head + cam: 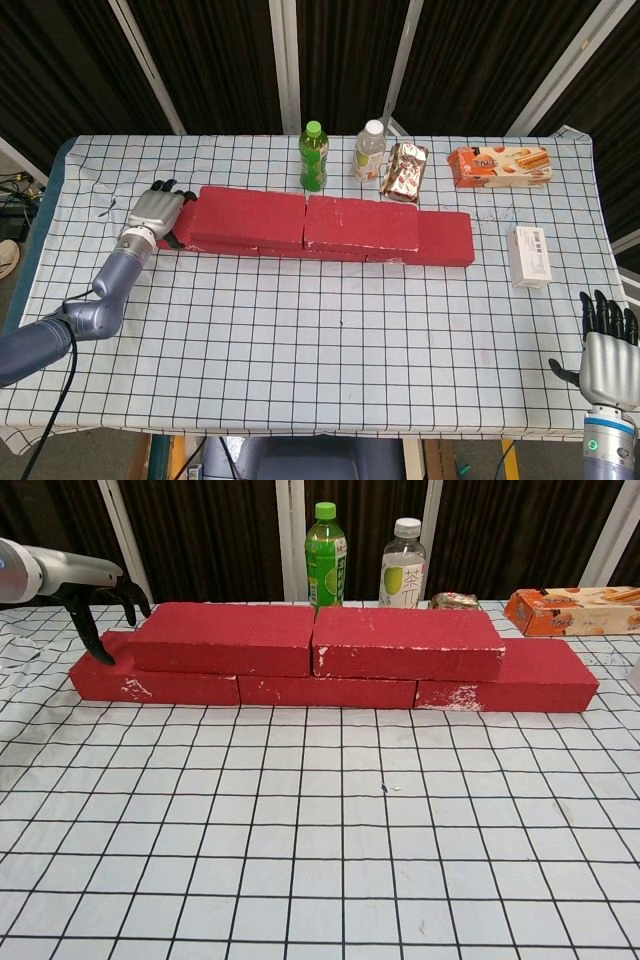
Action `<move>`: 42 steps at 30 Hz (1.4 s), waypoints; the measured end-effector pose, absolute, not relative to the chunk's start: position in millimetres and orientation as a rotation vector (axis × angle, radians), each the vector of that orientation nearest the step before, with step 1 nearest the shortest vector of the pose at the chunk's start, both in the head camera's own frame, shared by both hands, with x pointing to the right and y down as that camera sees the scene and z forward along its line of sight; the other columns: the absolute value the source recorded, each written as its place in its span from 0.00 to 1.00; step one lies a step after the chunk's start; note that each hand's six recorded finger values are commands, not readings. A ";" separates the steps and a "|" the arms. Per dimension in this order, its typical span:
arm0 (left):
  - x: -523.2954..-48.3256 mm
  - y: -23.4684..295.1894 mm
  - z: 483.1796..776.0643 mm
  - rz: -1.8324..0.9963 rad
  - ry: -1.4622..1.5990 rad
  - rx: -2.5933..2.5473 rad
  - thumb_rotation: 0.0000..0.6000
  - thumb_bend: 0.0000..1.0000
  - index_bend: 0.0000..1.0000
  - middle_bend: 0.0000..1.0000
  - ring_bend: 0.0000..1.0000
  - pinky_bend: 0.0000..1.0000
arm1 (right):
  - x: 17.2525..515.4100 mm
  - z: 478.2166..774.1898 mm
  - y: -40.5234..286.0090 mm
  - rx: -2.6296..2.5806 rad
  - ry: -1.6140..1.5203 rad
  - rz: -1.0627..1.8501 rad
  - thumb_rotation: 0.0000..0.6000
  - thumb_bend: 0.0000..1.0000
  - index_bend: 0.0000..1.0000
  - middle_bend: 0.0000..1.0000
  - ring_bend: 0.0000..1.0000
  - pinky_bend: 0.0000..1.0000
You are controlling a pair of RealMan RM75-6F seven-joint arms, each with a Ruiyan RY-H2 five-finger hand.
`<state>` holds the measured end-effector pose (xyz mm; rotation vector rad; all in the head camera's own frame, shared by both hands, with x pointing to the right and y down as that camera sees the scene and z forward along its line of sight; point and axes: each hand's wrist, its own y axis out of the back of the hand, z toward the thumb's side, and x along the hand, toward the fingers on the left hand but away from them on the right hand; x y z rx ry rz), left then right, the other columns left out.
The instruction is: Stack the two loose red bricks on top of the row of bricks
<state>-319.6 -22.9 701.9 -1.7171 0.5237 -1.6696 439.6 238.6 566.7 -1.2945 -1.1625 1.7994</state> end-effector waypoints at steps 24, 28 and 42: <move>-446.1 132.9 586.5 -1.518 0.890 -1.594 1.00 0.01 0.10 0.01 0.00 0.06 | 401.9 580.8 240.5 -1.505 -0.984 1.602 1.00 0.15 0.03 0.01 0.00 0.00; -463.3 186.9 579.5 -1.511 0.955 -1.590 1.00 0.01 0.10 0.02 0.00 0.06 | 397.5 581.5 243.0 -1.525 -0.955 1.583 1.00 0.15 0.03 0.01 0.00 0.00; -455.2 217.5 572.4 -1.405 0.981 -1.611 1.00 0.01 0.10 0.03 0.00 0.10 | 389.7 579.3 246.1 -1.532 -0.910 1.534 1.00 0.15 0.03 0.01 0.00 0.00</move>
